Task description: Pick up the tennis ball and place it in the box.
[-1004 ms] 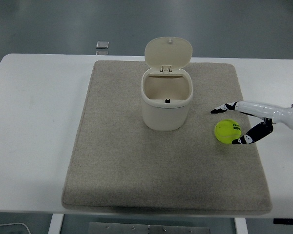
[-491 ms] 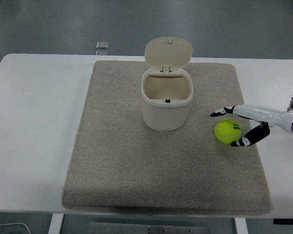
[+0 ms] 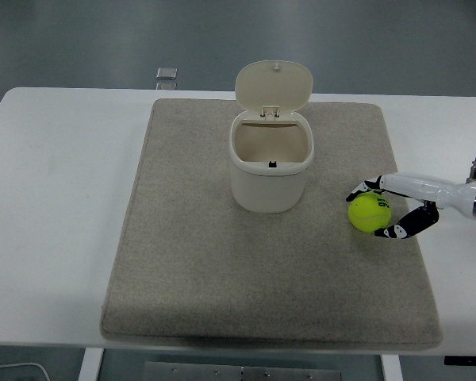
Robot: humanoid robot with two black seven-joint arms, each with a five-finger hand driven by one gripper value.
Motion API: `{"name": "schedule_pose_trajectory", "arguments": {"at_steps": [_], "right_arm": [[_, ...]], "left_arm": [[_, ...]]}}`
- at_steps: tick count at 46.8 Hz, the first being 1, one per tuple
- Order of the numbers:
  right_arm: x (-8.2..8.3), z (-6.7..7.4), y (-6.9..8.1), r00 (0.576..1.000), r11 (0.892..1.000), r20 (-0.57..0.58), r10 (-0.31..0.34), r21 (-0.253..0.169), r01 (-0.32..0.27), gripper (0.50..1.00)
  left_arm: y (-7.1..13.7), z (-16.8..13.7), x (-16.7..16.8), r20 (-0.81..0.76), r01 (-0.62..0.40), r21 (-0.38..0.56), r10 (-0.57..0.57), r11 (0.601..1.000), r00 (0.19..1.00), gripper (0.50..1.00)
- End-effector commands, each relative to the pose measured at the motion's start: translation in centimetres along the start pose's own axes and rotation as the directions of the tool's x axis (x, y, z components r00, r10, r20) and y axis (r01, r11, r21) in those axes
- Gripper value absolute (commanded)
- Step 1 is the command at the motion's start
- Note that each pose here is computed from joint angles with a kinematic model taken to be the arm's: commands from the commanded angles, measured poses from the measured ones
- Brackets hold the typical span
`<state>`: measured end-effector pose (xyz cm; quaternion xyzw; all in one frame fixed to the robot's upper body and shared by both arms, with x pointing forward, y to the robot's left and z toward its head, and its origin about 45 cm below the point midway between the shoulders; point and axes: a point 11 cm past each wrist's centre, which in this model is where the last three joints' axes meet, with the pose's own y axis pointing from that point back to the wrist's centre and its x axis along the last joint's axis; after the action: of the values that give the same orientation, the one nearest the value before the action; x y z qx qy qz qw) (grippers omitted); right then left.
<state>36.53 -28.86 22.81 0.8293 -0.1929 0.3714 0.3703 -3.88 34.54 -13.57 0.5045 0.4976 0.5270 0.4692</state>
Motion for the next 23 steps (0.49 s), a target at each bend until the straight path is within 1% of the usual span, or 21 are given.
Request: {"name": "schedule_pose_trajectory", "arguments": {"at_steps": [1,3,8,11,14,18,23], "right_arm": [[0.3,-0.1,0.0,1.0,1.0,-0.002,0.006,0.005,-0.006,0.542],[0.6,-0.1,0.1,1.0,1.0,-0.005,0.011,0.008,-0.011,0.5],[1.3,-0.3,0.4,1.0,0.999,-0.011,0.029,0.015,-0.029,0.5],[2.2,-0.9,0.5,0.999,0.998,-0.02,0.047,0.041,-0.046,0.5],[3.6,-1.4,0.9,0.996,0.995,-0.037,0.076,0.068,-0.073,0.5],[5.1,-2.0,1.2,0.993,0.99,-0.046,0.11,0.089,-0.106,0.5],[6.7,-3.6,1.1,0.988,0.983,-0.069,0.138,0.134,-0.127,0.5]], "left_arm": [[0.0,0.1,0.0,0.0,0.0,-0.001,0.0,1.0,1.0,0.992],[0.0,0.0,0.0,0.0,0.0,0.001,0.0,1.0,1.0,0.992],[0.0,0.0,0.0,0.0,0.0,0.001,0.0,1.0,1.0,0.992],[0.0,0.0,0.0,0.0,0.001,0.001,-0.001,1.0,1.0,0.992],[0.0,0.0,0.0,0.0,0.0,0.001,0.0,1.0,1.0,0.992],[0.0,0.0,0.0,0.0,0.0,0.001,0.0,1.0,1.0,0.992],[0.0,0.0,0.0,0.0,0.0,0.001,0.0,1.0,1.0,0.992]]}}
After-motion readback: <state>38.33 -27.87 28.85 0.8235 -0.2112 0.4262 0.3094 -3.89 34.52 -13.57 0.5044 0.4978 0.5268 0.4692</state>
